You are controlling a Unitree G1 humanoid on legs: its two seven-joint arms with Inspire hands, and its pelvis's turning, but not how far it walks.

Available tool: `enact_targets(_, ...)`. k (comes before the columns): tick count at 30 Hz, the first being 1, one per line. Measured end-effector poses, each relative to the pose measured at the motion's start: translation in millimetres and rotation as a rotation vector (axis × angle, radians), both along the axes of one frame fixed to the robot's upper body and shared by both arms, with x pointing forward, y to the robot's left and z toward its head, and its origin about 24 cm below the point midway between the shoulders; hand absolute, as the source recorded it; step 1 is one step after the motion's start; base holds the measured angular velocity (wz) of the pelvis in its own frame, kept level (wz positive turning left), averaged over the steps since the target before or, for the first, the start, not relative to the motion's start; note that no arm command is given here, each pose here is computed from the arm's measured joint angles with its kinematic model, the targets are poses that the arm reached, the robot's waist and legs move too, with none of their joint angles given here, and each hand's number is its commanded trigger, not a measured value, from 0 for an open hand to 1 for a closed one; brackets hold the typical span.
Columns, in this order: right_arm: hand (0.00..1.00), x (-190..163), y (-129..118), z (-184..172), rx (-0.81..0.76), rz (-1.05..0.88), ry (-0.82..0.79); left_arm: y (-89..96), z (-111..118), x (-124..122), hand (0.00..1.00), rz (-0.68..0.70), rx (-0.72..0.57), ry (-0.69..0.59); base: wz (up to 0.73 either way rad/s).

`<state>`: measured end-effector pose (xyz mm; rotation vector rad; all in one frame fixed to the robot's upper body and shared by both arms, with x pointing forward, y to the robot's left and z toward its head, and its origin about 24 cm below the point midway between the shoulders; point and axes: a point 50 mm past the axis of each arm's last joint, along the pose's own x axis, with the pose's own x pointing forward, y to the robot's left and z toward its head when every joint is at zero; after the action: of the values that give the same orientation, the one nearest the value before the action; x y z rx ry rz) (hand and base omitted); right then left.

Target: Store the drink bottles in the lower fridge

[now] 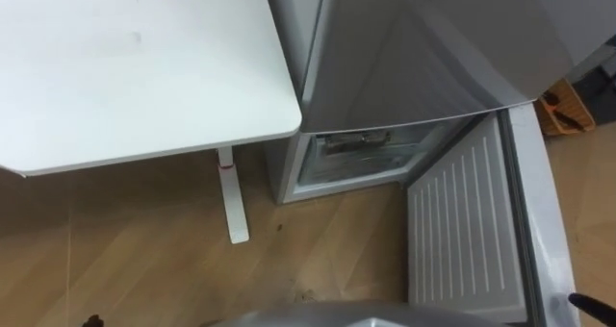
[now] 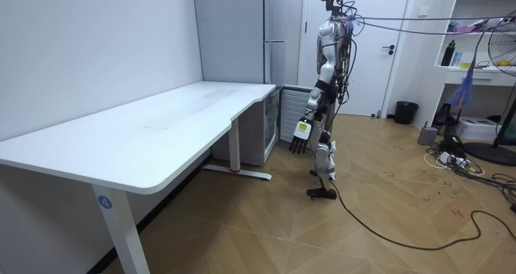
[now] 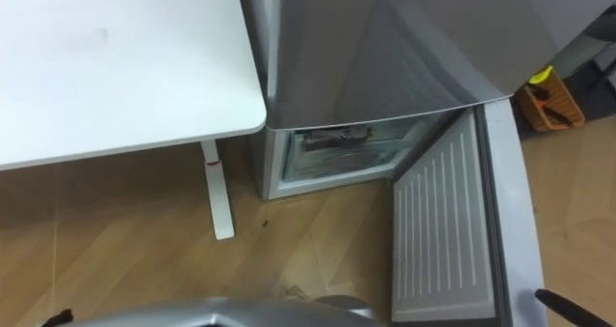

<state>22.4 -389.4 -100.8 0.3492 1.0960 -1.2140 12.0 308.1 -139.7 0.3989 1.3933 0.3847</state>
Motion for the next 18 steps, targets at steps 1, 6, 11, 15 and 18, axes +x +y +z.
enact_targets(1,0.00,0.0,0.0,0.0,0.000,0.000,0.000,0.0,0.0,0.7,0.00,-0.001,-0.001,-0.001,0.00)
enact_targets(6,0.00,5.2,1.0,-0.4,0.011,-0.041,-0.045,-1.2,-0.5,3.7,0.00,-0.008,-0.023,-0.006,0.01)
enact_targets(11,0.00,9.4,1.4,-0.3,0.018,-0.072,-0.084,-2.0,-0.8,4.9,0.00,-0.015,-0.026,-0.007,0.03)
enact_targets(15,0.00,5.3,2.7,-1.7,0.039,-0.102,-0.127,-2.2,-0.9,3.9,0.00,-0.014,-0.026,-0.004,0.00)
enact_targets(18,0.00,7.2,5.3,-3.4,0.052,-0.094,-0.138,-4.0,-1.7,8.8,0.00,-0.034,-0.029,-0.006,0.00)
